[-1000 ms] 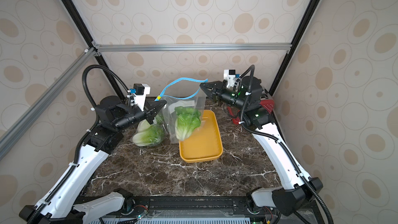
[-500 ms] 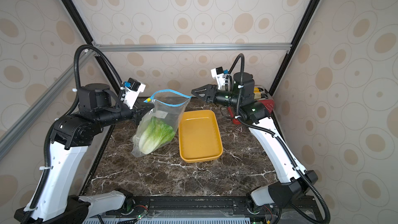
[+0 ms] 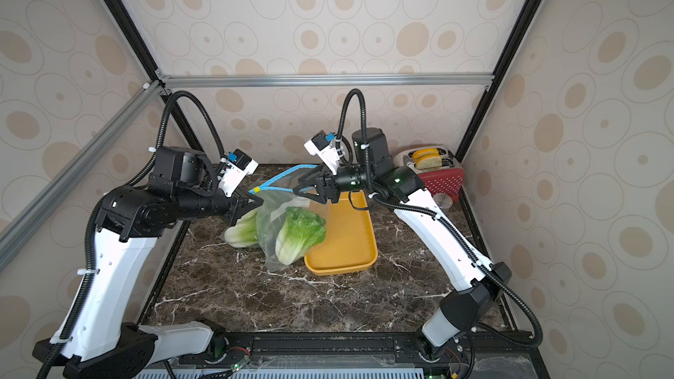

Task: Put the chinese cabbages into a zipper bag and zip it
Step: Zip the zipper on the zipper food storage bag.

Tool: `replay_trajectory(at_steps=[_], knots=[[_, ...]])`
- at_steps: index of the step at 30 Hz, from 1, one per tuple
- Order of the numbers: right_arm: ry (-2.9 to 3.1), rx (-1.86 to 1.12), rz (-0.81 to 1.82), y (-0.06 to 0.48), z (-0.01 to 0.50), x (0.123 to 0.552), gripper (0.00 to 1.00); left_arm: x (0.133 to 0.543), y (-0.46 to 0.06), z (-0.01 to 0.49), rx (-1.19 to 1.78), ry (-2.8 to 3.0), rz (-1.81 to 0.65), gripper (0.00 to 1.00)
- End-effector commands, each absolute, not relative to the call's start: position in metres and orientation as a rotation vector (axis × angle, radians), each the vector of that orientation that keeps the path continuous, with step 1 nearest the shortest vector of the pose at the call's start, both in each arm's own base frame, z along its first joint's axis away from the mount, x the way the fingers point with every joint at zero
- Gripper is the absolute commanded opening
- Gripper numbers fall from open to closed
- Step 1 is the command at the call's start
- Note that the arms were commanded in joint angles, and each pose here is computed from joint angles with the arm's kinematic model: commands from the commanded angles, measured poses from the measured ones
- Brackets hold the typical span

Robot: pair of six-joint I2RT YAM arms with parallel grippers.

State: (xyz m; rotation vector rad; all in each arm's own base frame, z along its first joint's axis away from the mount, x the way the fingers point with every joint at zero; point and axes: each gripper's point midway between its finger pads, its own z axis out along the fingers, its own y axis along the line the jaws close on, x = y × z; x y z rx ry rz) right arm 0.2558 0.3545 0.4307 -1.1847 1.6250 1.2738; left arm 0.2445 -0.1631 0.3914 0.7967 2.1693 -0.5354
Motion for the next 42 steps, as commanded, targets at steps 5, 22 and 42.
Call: replay_trajectory(at_steps=[5,22,42], knots=[[1.347,-1.395,1.195,0.375,0.454,0.238,0.48,0.235,-0.155,0.397,0.816,2.188,-0.506,0.0],[1.213,-1.51,1.237,0.429,0.447,0.233,0.48,0.213,-0.129,0.404,0.833,2.284,-0.371,0.0],[1.259,-1.577,1.342,0.442,0.404,0.227,0.38,0.215,-0.15,0.37,0.893,2.35,-0.52,0.0]])
